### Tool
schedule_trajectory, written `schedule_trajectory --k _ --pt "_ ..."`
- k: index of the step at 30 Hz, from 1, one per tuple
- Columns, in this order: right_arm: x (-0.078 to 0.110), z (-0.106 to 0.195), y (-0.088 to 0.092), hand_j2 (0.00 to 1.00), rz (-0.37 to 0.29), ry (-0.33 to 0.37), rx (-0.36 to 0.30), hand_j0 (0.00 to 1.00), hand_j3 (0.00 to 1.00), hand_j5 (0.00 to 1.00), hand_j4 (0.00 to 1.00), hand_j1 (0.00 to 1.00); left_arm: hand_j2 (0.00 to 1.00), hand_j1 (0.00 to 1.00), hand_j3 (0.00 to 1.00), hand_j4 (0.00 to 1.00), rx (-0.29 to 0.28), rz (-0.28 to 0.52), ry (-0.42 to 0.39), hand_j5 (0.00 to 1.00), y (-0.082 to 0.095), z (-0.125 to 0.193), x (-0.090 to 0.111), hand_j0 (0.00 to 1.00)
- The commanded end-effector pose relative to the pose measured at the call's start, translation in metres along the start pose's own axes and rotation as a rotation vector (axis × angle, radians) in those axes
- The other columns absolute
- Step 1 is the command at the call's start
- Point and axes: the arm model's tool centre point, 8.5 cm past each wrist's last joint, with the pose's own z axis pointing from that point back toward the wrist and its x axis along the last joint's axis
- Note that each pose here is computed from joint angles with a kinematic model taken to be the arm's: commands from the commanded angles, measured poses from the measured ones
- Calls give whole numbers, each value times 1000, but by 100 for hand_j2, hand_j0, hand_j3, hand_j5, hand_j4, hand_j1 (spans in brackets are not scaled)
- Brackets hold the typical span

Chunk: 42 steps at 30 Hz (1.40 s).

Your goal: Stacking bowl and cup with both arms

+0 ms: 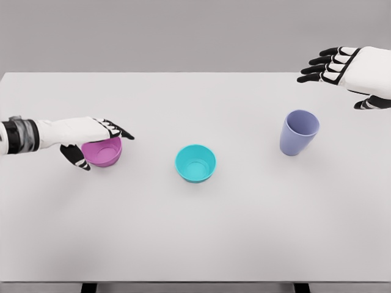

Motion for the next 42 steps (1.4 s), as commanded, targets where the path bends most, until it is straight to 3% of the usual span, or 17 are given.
schedule_trajectory --k 1,27,34,42 --pt "0 0 0 100 -4 1 -3 100 100 100 100 100 100 100 100 100 1 4 1 100 -1 -1 -1 100" --pt "-1 1 -2 100 -2 3 -7 100 100 100 100 100 100 100 100 100 -19 20 25 100 -10 -11 -11 100" --pt "-1 1 -2 100 -2 3 -7 100 100 100 100 100 77 77 77 77 -18 23 24 77 -10 -11 -11 77" --pt "-1 1 -2 100 -1 3 -6 100 100 100 100 100 73 73 73 73 -1 -2 1 73 -2 -9 -1 73"
